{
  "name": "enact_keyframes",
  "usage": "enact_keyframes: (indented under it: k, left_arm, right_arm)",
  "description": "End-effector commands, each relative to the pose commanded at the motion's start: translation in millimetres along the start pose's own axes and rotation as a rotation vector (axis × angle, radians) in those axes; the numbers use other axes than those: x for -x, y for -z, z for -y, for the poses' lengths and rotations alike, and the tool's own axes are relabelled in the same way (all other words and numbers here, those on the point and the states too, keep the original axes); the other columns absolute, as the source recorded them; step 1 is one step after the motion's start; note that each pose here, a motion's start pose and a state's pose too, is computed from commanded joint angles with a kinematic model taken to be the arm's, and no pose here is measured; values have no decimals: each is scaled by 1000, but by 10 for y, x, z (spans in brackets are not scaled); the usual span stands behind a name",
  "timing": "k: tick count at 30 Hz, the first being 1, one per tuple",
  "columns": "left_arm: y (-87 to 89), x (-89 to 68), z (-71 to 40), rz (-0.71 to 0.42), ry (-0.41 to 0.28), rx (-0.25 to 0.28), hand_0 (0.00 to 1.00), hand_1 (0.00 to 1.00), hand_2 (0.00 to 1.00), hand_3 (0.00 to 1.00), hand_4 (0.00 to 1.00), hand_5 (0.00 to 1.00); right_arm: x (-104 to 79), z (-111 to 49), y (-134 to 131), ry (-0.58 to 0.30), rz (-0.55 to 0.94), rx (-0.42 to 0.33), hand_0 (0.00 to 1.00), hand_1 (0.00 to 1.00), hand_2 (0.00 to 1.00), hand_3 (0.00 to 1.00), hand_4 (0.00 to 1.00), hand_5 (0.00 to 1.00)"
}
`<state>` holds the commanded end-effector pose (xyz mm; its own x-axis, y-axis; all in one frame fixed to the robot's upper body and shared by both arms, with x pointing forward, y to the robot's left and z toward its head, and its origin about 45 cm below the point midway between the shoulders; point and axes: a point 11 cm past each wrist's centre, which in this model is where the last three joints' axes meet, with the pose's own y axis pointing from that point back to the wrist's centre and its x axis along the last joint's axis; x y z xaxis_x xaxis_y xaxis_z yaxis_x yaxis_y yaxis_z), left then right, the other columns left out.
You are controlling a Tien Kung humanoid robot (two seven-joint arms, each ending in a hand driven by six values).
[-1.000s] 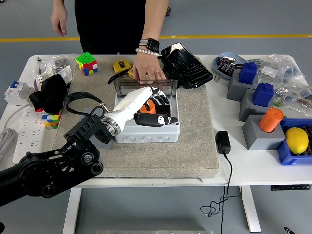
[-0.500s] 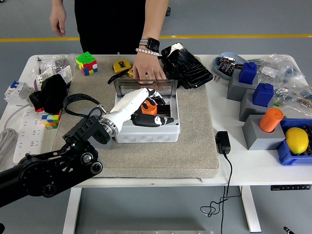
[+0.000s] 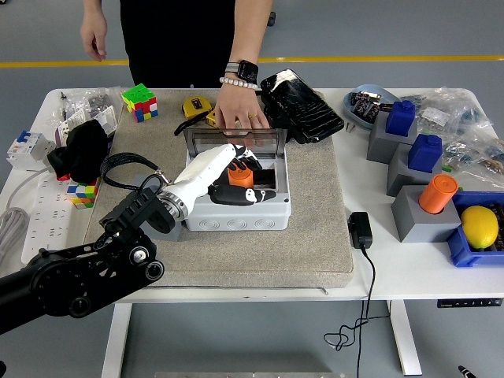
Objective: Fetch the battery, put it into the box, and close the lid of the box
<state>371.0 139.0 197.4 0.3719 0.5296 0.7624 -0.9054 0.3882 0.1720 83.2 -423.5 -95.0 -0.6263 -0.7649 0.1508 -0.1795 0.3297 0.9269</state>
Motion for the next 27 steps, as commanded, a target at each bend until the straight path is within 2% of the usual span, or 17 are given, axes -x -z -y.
enact_keyframes:
  k: [8,14,20,27]
  left_arm:
    - [111,-43,-22,8,-9,-31,537,606,623,569,968,490]
    - [189,-132,-93,13,-27,-45,514,589,617,568,967,489]
    - [305,-214,-210,29,-33,-71,486,568,609,569,968,490]
    - [237,-330,-300,14,-53,-47,449,549,597,567,969,490]
  right_arm:
    - [6,-1,5,2,-1,-2,569,637,647,541,868,406]
    - [-6,0,-2,0,-2,0,569,638,647,541,868,406]
    - [-8,0,1,-1,0,-1,569,638,647,541,869,407]
    - [-6,-1,3,-1,0,-2,569,638,646,541,869,406]
